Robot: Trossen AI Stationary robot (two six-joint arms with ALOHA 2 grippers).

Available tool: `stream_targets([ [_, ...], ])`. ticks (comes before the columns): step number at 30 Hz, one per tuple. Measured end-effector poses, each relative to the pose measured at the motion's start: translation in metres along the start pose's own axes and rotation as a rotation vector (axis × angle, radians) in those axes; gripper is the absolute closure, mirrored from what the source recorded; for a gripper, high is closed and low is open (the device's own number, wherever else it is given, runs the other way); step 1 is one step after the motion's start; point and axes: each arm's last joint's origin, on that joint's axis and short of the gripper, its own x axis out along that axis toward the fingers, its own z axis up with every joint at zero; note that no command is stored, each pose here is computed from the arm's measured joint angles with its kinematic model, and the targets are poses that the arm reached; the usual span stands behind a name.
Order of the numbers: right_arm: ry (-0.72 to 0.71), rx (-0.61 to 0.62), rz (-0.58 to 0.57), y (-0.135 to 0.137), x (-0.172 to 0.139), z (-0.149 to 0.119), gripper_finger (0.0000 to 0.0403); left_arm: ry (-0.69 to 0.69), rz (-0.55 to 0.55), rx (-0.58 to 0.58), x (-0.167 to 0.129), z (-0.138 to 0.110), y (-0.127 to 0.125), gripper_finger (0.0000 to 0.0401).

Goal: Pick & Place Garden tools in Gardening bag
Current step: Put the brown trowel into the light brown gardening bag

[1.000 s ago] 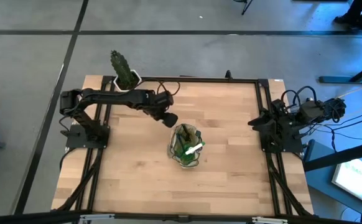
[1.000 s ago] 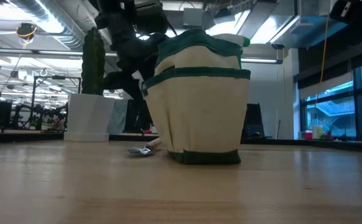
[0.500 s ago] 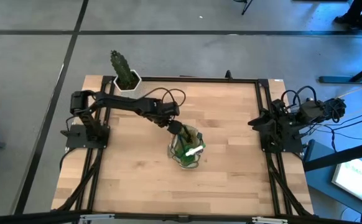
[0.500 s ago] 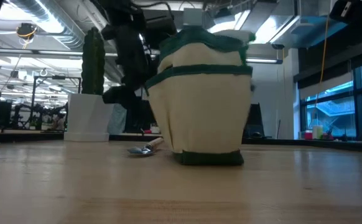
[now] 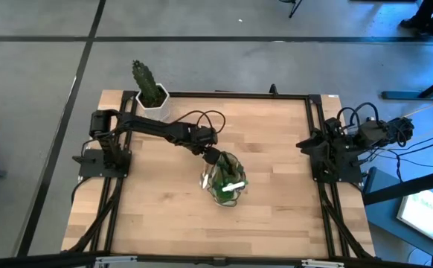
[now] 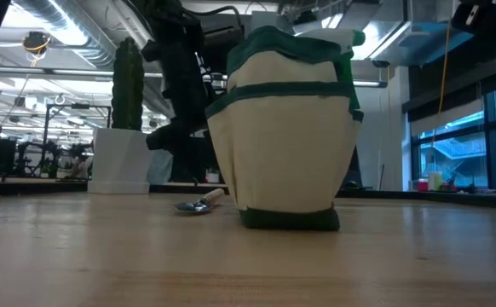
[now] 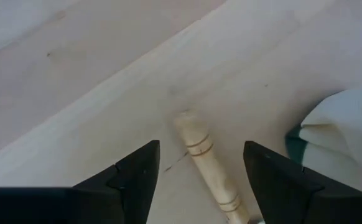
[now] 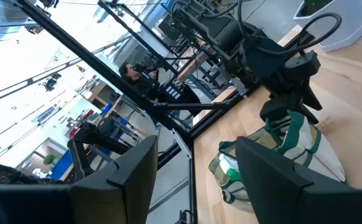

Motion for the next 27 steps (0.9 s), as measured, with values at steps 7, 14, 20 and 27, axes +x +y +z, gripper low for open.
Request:
stream_targets([
  [7,0.0,0.0,0.0,0.0,0.0,0.0,0.0183,-0.01,0.01,0.002,0.0,0.002,0.002,0.0173],
  [14,0.0,0.0,0.0,0.0,0.0,0.0,0.0183,-0.028,0.019,0.043,0.0,0.002,0.001,0.0173],
  [20,0.0,0.0,0.001,0.0,0.0,0.0,0.0183,-0.104,-0.011,0.232,-0.021,0.004,-0.003,0.0173],
  [27,0.0,0.004,0.001,0.0,0.0,0.0,0.0182,-0.015,-0.076,0.343,-0.021,0.019,0.015,0.0173],
])
